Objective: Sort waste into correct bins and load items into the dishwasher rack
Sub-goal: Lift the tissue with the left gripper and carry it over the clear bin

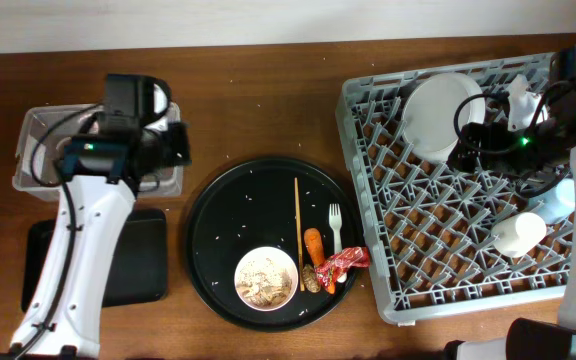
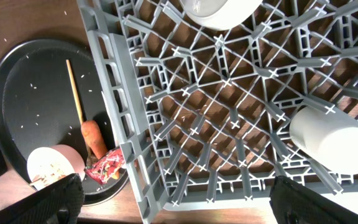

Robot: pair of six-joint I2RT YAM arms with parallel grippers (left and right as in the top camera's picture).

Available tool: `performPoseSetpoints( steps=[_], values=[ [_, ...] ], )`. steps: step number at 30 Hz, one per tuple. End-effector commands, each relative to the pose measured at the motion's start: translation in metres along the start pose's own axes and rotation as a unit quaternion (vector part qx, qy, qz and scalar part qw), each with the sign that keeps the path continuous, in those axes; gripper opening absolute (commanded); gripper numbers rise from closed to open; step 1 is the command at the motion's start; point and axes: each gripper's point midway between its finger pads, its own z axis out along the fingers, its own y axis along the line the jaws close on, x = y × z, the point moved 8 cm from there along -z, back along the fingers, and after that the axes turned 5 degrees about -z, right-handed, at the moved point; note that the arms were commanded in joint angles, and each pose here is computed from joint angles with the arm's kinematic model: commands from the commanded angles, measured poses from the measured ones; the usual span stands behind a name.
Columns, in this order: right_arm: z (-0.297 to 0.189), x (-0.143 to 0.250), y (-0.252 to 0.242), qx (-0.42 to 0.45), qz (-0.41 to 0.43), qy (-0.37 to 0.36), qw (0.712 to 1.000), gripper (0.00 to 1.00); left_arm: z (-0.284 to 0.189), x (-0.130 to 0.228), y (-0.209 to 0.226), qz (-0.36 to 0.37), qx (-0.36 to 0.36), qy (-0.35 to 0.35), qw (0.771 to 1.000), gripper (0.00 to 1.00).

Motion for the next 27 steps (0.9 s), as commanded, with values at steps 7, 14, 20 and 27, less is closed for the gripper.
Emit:
performPoseSetpoints(
  steps=[7, 14, 20, 27],
  values=[
    [0.002, 0.001, -0.001, -0.003, -0.001, 0.005, 1.0, 0.99, 0.072, -0.025, 0.057, -0.052, -0.077, -0.007, 0.996, 0.43],
    [0.002, 0.001, -0.001, -0.003, -0.001, 0.005, 1.0, 0.99, 0.05, -0.053, 0.043, -0.026, 0.003, -0.047, 0.999, 0.78],
    [0.002, 0.001, -0.001, -0.003, -0.001, 0.005, 1.0, 0.99, 0.035, -0.056, 0.045, -0.025, -0.015, -0.057, 0.998, 0.79],
    [0.002, 0.0, -0.001, -0.003, -0.001, 0.004, 1.0, 0.99, 0.041, -0.039, 0.017, 0.117, 0.261, -0.015, 0.958, 0.69]
  ],
)
